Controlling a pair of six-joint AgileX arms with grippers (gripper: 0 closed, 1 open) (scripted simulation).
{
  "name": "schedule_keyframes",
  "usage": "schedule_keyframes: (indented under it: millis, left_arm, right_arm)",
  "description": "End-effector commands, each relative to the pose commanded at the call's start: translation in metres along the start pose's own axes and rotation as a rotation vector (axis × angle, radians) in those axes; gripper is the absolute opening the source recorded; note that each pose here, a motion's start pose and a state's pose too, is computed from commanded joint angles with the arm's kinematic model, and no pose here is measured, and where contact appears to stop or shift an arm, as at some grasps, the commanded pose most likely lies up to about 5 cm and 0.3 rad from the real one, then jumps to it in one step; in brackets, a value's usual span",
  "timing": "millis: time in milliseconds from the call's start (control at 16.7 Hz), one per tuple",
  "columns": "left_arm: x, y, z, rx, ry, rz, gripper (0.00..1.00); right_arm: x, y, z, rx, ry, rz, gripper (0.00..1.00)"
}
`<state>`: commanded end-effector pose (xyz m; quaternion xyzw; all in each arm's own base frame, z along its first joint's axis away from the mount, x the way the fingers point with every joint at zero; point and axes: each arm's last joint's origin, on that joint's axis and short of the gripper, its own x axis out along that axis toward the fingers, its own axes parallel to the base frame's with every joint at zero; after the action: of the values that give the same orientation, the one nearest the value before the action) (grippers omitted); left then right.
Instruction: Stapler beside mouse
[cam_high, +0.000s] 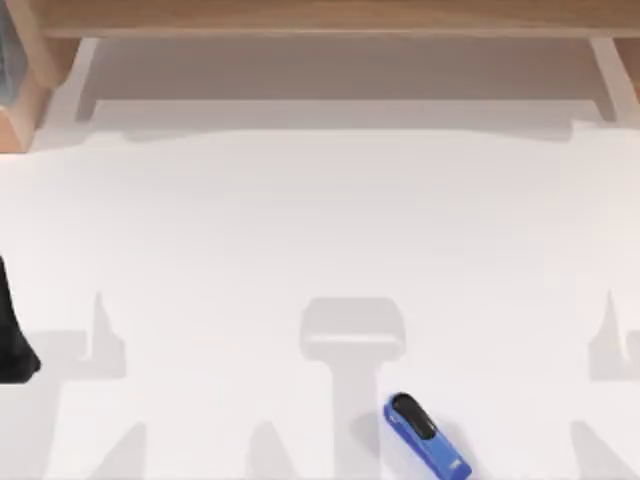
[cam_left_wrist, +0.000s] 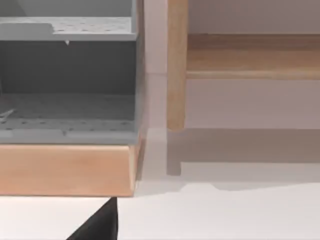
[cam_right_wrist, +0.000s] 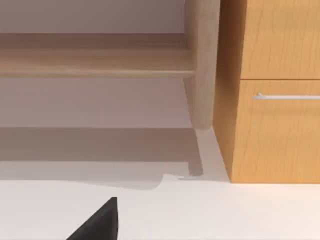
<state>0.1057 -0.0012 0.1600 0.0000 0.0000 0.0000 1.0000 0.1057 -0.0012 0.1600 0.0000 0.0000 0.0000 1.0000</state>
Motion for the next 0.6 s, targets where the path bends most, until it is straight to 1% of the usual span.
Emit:
schedule_keyframes:
  millis: [180,300,480,600]
  left_arm:
    - [0.0,0.0,0.0,0.0,0.0,0.0,1.0]
    - [0.0,0.0,0.0,0.0,0.0,0.0,1.0]
    - [0.0,0.0,0.0,0.0,0.0,0.0,1.0]
    - [0.0,0.0,0.0,0.0,0.0,0.0,1.0]
  right_arm:
    - [0.0,0.0,0.001,0.004,0.009,0.003,1.0]
    - [0.001,0.003,0.007,0.016,0.056,0.028,1.0]
    - [0.007,0.013,0.022,0.024,0.194,0.107,1.0]
    - [0.016,0.023,0.034,0.021,0.33,0.172,1.0]
